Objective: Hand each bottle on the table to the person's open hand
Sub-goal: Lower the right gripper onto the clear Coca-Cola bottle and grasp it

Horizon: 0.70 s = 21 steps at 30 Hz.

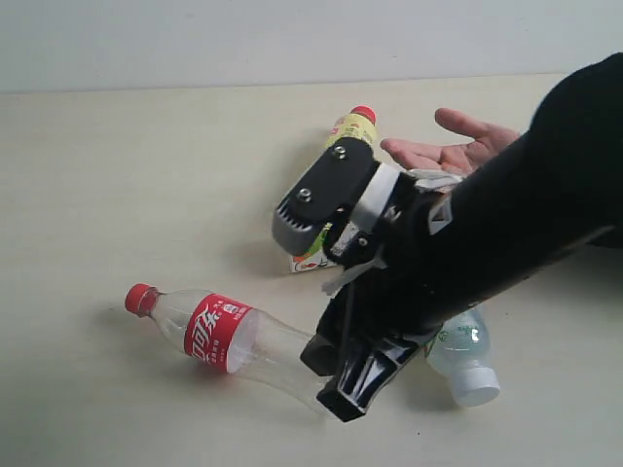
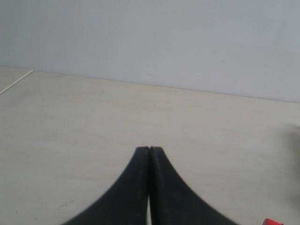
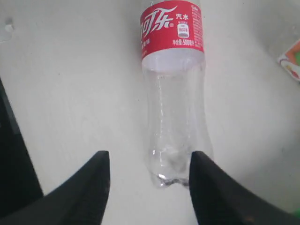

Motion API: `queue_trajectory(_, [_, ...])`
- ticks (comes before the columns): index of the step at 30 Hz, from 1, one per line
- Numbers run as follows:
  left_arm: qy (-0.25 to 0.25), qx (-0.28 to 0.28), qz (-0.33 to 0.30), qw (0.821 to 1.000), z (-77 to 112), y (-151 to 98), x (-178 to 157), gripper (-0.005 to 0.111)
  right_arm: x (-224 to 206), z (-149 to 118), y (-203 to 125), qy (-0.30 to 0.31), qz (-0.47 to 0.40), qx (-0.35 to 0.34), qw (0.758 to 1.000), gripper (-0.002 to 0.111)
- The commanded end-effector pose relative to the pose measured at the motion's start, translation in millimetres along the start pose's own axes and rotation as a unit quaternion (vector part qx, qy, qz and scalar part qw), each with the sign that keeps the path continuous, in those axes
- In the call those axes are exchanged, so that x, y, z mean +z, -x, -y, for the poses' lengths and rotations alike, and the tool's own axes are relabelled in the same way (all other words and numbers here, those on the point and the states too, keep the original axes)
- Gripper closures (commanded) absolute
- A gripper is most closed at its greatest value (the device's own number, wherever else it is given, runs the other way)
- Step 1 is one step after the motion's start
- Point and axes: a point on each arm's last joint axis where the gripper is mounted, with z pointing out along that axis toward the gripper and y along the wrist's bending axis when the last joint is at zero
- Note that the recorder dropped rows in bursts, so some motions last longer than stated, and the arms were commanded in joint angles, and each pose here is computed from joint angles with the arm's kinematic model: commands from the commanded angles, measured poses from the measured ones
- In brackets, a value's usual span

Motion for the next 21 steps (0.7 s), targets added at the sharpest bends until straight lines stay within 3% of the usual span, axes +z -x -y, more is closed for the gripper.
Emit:
queue_trajectory(1, [0.001, 0.002, 0.004, 1.0, -0.2, 1, 0, 0.107, 18, 2, 17, -0.029, -0.016, -0.022, 0.999, 0.05])
queue_trajectory(8, [0.001, 0.002, 0.004, 1.0, -0.2, 1, 0, 0.107, 41, 13, 35, -0.044, -0.103, -0.005, 0.994, 0.047])
queue_trajectory(14, [0.001, 0.002, 0.004, 1.0, -0.2, 0, 0, 0.107, 65, 6, 41, -0.036, -0.132, -0.044, 0.99, 0.038])
queue_trajectory(21, [0.001, 0.002, 0.004, 1.0, -0.2, 0, 0, 0.107, 86, -7, 50, -0.043, -0.14, -0.101, 0.984, 0.038])
